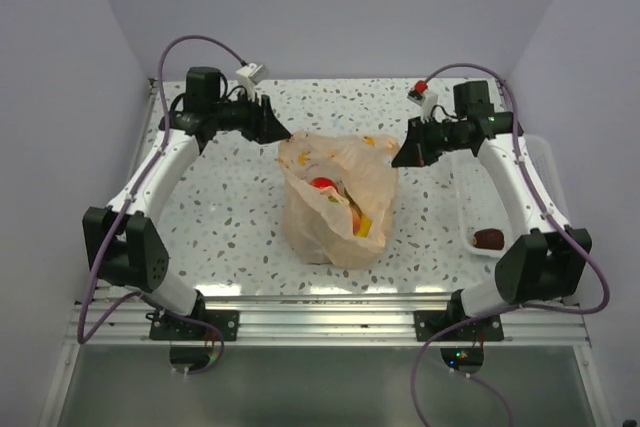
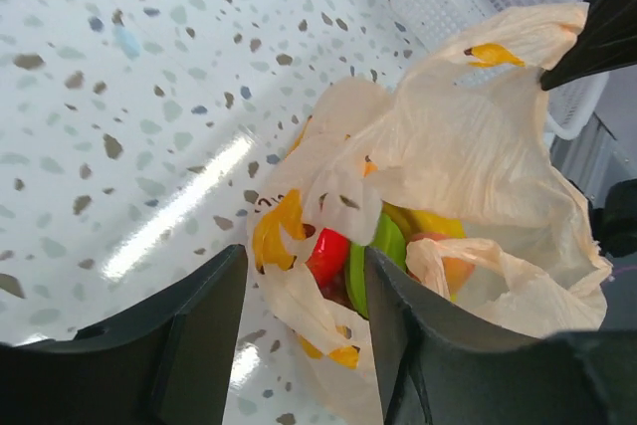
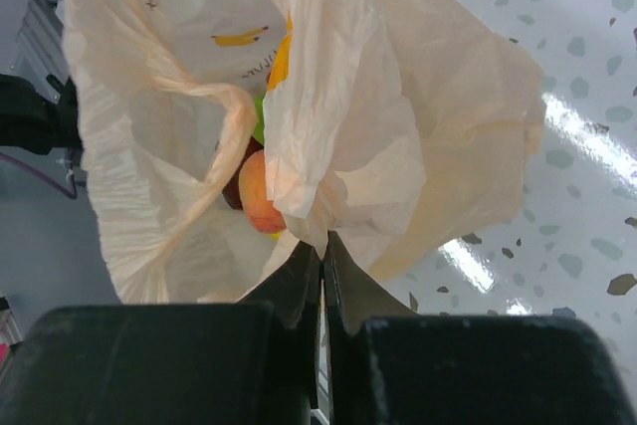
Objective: Place the fake fruits into the plastic bag and tie a complex knot
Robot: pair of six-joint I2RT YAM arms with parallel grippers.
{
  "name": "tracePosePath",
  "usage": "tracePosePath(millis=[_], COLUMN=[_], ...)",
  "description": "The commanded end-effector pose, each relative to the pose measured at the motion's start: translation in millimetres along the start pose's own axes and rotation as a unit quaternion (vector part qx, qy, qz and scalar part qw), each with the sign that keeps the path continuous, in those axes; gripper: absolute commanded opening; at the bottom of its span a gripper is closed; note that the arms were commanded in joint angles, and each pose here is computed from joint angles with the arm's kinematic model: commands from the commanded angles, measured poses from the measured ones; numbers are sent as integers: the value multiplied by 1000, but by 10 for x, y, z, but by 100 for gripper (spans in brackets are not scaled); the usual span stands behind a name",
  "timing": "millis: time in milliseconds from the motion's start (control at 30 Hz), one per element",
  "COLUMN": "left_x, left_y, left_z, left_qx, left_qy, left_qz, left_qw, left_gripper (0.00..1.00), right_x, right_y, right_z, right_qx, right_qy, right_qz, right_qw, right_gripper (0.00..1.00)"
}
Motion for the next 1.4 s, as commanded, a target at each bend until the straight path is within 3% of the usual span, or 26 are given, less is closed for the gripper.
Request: tracePosePath(millis=[0,200,333,500,633,867,1000,1033,1133,1367], left_x=[-423,-937,-1353,-1378,-1507,-1359,-1346,-1325,-1277,-1075], left_y=[-466,-628,-287,-13,200,356,442,455,516,673], left_z=[-559,-734,-293,289,740,663,578,609,789,1168], left_qx=[-75,-106,-35,50,115,140,138,149,190,248], left_qy=[119,205,246,279,368,497,541,563,582,573], left_qz=[-30,-12,17,-3,-12,-23,-15,-3,38,78], left_qw=[990,973,969,959,923,856,829,813,790,778], left_gripper=[57,61,61,62,65,69,68,67,67,67], right_x=[368,627,646,570,540,559,561,565,565,610], right_y=[-319,-626,-613,-519,-483,-483,-486,-492,-489,-517], right_z=[-329,-592,-531,-344,-270,-211,-174,-178,-186,-218], right_qx=[-89,-151,-145,-122,-115,-108,-102,-103,-104,-109], right_qy=[-43,-72,-64,-42,-37,-34,-32,-32,-29,-29], right_qz=[-11,2,-2,5,9,6,8,9,9,3], right_qw=[995,986,987,992,993,994,994,994,994,994], right_gripper=[0,0,0,0,0,0,0,0,0,0])
Point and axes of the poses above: each gripper's point midway between its finger pads, its own y axis out along the fingers, its own x axis along the line the jaws close on, z = x × y, the point moved 2 cm from there along -y, back along the fingers, and after that the axes turned 8 degrees about -y, right-handed, at the moved point
